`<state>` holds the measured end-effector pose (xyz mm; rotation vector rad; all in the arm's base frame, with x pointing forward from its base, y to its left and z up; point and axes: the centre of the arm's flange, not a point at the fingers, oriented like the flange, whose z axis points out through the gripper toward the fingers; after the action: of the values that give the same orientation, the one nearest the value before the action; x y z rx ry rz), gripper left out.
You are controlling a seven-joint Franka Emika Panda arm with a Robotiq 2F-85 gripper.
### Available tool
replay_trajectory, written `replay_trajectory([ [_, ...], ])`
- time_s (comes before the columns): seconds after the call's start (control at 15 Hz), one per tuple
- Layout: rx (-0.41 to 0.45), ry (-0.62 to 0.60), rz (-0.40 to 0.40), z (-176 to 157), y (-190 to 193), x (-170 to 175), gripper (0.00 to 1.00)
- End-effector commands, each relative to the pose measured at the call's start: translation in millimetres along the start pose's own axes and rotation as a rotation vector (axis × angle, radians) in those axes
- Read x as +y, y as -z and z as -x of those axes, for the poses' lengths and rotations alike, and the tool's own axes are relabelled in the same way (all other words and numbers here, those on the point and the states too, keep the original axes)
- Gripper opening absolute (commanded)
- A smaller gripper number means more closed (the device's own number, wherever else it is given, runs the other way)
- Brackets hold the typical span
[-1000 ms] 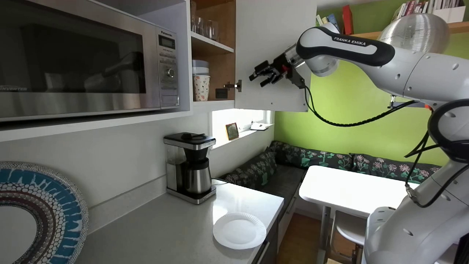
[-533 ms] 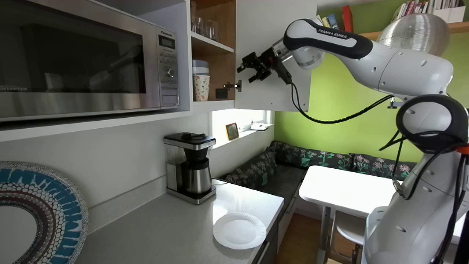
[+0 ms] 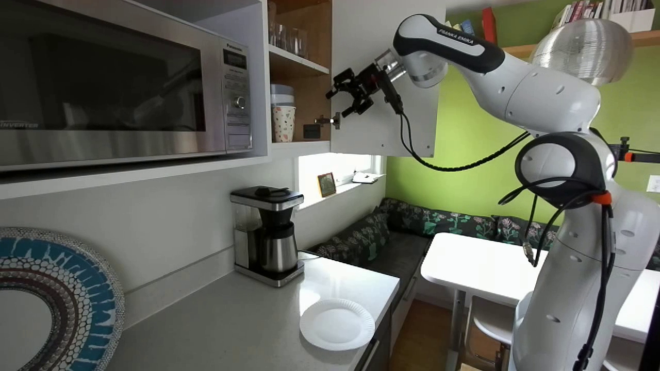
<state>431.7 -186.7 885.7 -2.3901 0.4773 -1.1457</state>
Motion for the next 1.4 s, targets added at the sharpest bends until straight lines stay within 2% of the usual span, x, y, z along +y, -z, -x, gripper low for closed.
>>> replay_trajectory([
  [0.0,-0.058,-0.078,-0.057,-28,-4,-1,1.0],
  [0.27,-0.089,-0.136,-0.076,-36,-20,3,1.0],
  [0.53,-0.037,-0.189,-0.086,-49,-37,5,1.0],
  [0.8,-0.035,-0.253,-0.089,-55,-52,-2,1.0],
  [1.33,-0.044,-0.236,-0.064,-63,-87,-13,1.0],
])
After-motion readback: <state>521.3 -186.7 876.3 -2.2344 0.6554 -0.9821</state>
